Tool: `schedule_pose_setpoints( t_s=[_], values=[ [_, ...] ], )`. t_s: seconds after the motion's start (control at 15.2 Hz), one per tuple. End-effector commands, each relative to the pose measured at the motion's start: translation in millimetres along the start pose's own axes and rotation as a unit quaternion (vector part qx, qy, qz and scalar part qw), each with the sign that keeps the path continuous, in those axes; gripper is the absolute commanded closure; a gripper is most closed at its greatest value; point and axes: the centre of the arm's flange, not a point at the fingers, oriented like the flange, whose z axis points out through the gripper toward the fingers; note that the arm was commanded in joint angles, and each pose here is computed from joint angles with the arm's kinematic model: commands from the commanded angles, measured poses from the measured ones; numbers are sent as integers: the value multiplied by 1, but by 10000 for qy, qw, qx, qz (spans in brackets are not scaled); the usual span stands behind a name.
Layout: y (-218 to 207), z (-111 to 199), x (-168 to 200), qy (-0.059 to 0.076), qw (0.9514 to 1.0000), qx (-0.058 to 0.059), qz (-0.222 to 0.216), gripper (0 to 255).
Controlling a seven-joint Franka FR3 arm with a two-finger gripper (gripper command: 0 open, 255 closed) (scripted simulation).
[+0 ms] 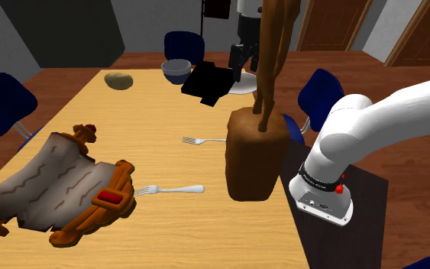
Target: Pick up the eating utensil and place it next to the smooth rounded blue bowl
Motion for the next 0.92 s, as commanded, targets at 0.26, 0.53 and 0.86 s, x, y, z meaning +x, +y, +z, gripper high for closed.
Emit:
schedule_pose_setpoints(
  t_s=[0.26,0.53,0.86],
  values=[
    [-22,43,21,2,9987,28,-514,0],
    [-47,85,39,4,9947,56,-1027,0],
    [-80,138,59,7,9860,91,-1664,0]
  ],
)
